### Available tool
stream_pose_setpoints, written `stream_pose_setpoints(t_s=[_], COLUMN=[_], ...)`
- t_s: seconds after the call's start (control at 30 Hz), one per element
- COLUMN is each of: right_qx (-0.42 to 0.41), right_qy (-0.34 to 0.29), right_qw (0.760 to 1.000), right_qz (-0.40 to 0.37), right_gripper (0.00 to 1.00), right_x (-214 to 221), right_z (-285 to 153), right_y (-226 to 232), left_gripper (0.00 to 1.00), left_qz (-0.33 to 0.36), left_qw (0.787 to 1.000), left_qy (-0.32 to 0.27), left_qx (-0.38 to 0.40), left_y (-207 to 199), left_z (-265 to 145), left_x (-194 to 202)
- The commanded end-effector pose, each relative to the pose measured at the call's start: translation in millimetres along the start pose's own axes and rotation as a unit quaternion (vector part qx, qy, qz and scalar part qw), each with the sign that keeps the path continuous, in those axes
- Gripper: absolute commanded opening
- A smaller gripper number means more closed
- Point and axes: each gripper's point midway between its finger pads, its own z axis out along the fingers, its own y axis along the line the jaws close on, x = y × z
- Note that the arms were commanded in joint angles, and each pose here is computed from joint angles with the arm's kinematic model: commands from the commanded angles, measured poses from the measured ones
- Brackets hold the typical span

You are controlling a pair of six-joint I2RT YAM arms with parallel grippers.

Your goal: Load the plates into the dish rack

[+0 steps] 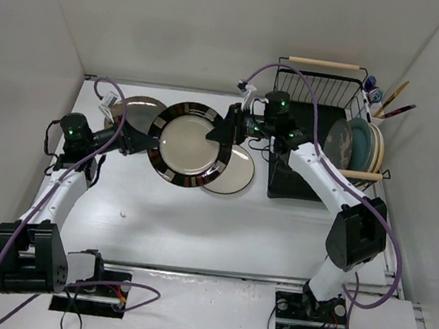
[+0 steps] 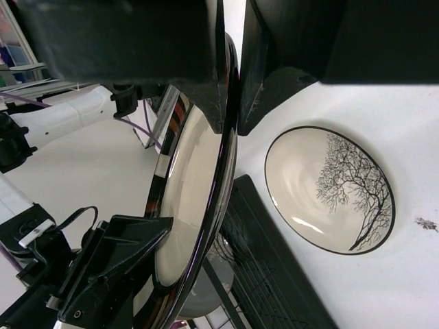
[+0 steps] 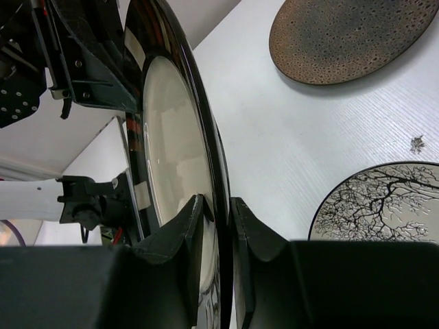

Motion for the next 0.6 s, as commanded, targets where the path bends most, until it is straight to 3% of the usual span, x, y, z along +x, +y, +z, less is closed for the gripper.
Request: stream_pose_setpoints(t_s=[0.0,0.03,0.07,0.13,0.17,0.23,0.57], right_qx=[-0.038,-0.039,-0.032,-0.024,-0.013,-0.003,0.060], right_qy=[-0.039,-0.039,-0.044,-0.048,-0.052,-0.059,-0.094], right_qw=[0.996,0.996,0.995,0.995,0.995,0.994,0.987], right_qz=[-0.074,-0.076,-0.078,-0.080,-0.081,-0.090,-0.119], right_gripper=[0.00,0.00,0.00,0.00,0.00,0.00,0.00], right_x=[-36.2,-36.5,-41.0,-44.3,-47.3,-52.9,-80.9], right_z=[-11.0,-10.7,-14.4,-17.1,-18.7,-23.3,-39.2], right_y=[29.4,31.0,27.9,27.0,24.8,24.9,22.2], left_gripper=[0.00,0.01,0.14,0.30,0.45,0.59,0.78], left_qz=[0.082,0.080,0.089,0.071,0.078,0.059,0.010], left_qw=[0.996,0.997,0.996,0.997,0.996,0.996,0.978], left_qy=[-0.010,-0.009,-0.011,-0.004,-0.007,-0.002,-0.018], left_qx=[0.026,0.017,0.003,-0.019,-0.034,-0.063,-0.206], left_y=[-31.6,-27.4,-20.7,-10.7,-3.6,7.0,54.9], left_z=[3.0,3.4,3.9,3.4,3.4,1.4,-22.0], left_x=[-27.8,-27.2,-28.1,-23.4,-23.9,-19.2,-13.6])
